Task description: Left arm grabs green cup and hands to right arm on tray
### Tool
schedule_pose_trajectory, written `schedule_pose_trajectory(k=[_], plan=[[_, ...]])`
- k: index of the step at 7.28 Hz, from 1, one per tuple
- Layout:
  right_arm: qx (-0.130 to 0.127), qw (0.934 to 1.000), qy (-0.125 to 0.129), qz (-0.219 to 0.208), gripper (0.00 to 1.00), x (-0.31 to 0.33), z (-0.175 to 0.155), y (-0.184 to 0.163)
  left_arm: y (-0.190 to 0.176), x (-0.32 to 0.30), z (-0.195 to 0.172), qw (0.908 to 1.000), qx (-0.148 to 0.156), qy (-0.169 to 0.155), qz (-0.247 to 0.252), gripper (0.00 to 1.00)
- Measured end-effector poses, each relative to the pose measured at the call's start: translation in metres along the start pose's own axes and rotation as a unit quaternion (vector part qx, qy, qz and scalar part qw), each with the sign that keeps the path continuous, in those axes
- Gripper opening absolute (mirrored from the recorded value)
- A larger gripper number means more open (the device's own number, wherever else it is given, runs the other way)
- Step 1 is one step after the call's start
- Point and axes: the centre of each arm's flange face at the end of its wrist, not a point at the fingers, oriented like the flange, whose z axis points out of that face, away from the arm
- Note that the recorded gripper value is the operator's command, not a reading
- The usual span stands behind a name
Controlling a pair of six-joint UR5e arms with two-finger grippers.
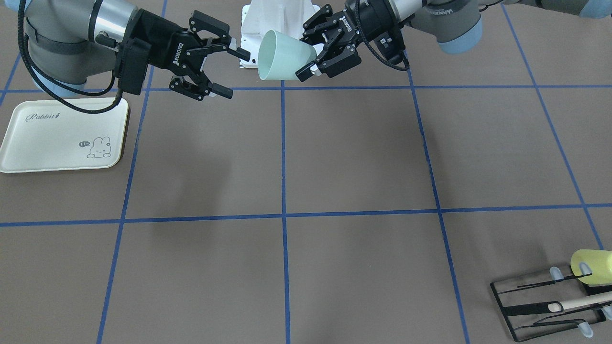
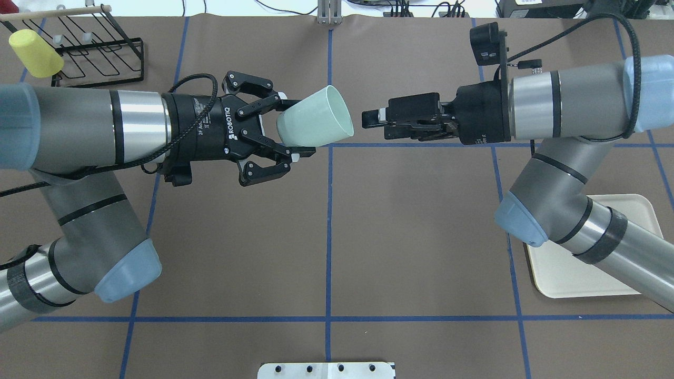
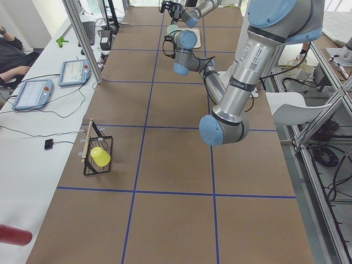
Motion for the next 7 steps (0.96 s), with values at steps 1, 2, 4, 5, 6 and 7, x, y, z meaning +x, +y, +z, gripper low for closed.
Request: schedule_pose_trajectory(k=[1, 2, 4, 5, 6, 7], plan=[[0.001, 1.0, -0.001, 0.0, 0.89, -0.001, 0.0, 0.0, 0.0, 0.0, 0.0, 1.0, 0.0, 0.0, 0.0, 0.16], [0.002, 1.0, -0.002, 0.0, 0.89, -0.002, 0.002, -0.001, -0.001, 0.0, 0.0, 1.0, 0.001, 0.0, 0.0, 0.16], [0.002, 1.0, -0.003, 0.001, 0.88, -0.004, 0.004, -0.001, -0.001, 0.0, 0.0, 1.0, 0.0, 0.0, 0.001, 0.16], [0.003, 1.0, -0.003, 0.002, 0.88, -0.005, 0.008, -0.002, 0.0, 0.0, 0.0, 1.0, -0.001, 0.0, 0.001, 0.16], [0.005, 1.0, -0.003, 0.003, 0.88, -0.006, 0.012, -0.003, 0.001, 0.0, 0.0, 1.0, -0.003, -0.001, 0.001, 0.16], [0.006, 1.0, -0.004, 0.004, 0.87, -0.006, 0.017, -0.003, 0.002, -0.001, -0.001, 1.0, -0.004, -0.001, 0.002, 0.16]])
